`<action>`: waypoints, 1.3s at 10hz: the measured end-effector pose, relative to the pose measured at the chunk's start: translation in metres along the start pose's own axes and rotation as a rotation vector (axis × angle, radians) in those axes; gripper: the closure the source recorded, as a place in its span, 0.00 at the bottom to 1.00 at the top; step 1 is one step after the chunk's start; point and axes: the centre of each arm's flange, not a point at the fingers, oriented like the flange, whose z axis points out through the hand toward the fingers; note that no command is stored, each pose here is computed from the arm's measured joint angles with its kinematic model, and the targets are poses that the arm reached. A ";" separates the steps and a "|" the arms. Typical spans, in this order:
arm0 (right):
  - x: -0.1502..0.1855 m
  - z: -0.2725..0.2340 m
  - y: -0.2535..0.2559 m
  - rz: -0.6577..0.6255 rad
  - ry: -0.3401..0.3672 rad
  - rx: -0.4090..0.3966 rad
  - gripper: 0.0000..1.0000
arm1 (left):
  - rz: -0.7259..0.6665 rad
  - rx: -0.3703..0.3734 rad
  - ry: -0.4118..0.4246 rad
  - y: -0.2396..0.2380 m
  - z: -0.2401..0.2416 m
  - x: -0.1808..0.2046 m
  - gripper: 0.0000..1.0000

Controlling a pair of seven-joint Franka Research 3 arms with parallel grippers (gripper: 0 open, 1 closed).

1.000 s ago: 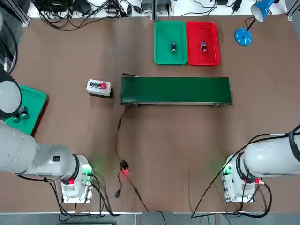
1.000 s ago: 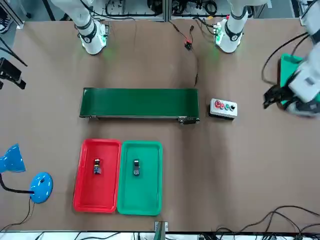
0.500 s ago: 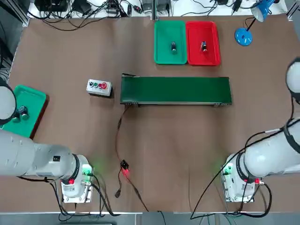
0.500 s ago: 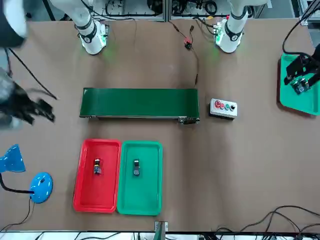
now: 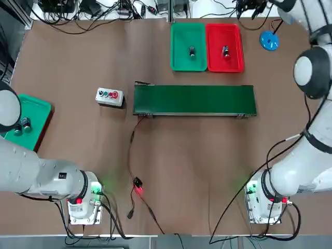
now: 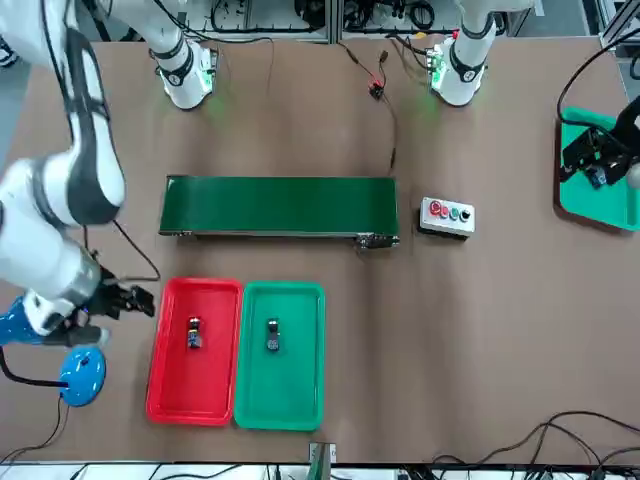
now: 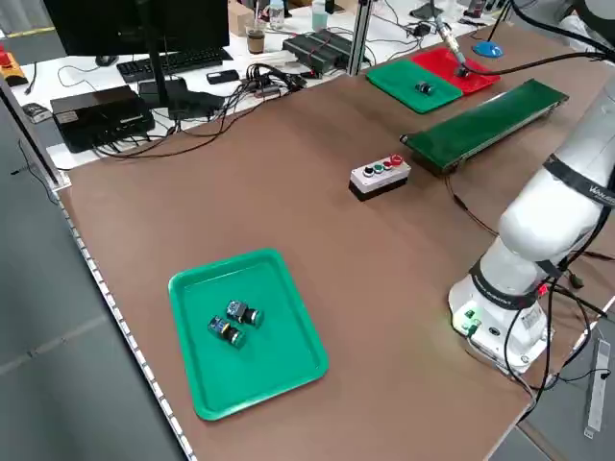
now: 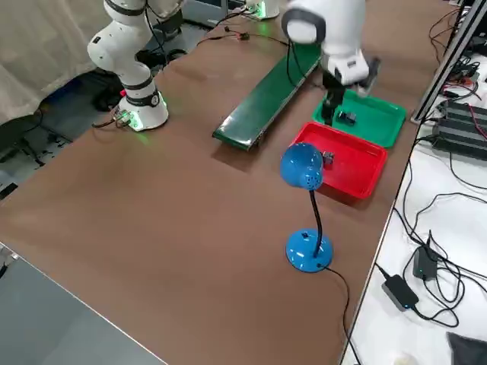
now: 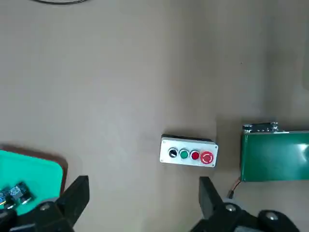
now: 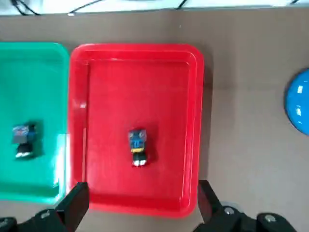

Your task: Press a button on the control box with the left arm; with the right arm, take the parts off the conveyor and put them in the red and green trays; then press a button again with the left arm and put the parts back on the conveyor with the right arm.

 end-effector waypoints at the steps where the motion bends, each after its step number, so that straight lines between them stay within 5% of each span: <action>1: 0.002 0.039 0.002 0.002 -0.013 -0.004 0.00 | 0.007 0.000 -0.005 0.001 0.003 0.001 0.00; 3: 0.001 0.085 0.004 0.004 -0.035 -0.009 0.00 | 0.044 0.000 -0.008 0.006 0.004 0.002 0.00; 7: 0.003 0.142 -0.027 0.020 0.043 -0.005 0.00 | 0.049 0.000 -0.007 0.007 0.003 0.002 0.00; 13: -0.010 0.190 -0.029 -0.007 0.041 -0.037 0.01 | 0.052 0.000 -0.007 0.008 0.003 0.003 0.00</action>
